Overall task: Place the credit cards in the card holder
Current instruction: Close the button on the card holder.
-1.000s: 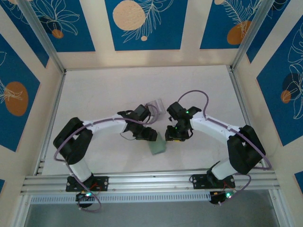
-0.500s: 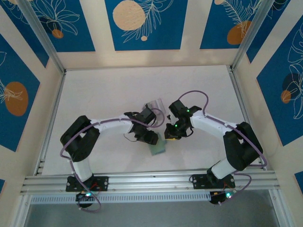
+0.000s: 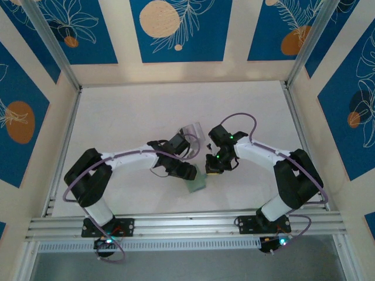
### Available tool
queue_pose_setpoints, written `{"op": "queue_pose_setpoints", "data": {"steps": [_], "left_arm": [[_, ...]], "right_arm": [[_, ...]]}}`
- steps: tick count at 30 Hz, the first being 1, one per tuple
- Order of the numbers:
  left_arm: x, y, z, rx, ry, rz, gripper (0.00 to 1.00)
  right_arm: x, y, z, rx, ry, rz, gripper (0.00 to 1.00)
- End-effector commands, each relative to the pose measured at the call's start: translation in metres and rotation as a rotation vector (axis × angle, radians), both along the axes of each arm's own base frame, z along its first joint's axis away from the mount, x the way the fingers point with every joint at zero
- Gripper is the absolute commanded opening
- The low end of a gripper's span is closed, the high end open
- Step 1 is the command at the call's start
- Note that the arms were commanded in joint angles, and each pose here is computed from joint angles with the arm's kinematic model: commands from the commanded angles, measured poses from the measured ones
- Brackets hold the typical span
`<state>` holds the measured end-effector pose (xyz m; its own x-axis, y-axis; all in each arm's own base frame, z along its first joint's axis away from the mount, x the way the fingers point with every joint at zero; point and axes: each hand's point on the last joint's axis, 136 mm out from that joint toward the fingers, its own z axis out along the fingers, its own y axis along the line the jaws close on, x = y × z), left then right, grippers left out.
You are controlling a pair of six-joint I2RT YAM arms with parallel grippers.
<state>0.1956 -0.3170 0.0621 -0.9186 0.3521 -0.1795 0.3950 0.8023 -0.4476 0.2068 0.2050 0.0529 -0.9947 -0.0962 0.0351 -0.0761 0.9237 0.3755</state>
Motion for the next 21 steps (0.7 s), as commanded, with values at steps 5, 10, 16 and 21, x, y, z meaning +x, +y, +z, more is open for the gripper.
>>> {"op": "queue_pose_setpoints", "data": {"steps": [5, 10, 16, 21], "left_arm": [[-0.009, 0.020, -0.011, 0.056, 0.040, 0.098, 0.59], [-0.004, 0.020, -0.024, 0.079, 0.056, 0.150, 0.68], [0.010, 0.009, -0.026, 0.078, 0.052, 0.175, 0.66], [0.012, 0.014, -0.036, 0.136, 0.035, 0.138, 0.63]], "right_arm": [[-0.004, -0.005, -0.004, -0.015, 0.015, 0.007, 0.05], [-0.007, -0.002, 0.000, 0.006, 0.015, 0.014, 0.03], [-0.009, 0.000, 0.001, 0.015, 0.019, 0.022, 0.02], [-0.009, 0.003, 0.004, 0.030, 0.016, 0.029, 0.02]]}}
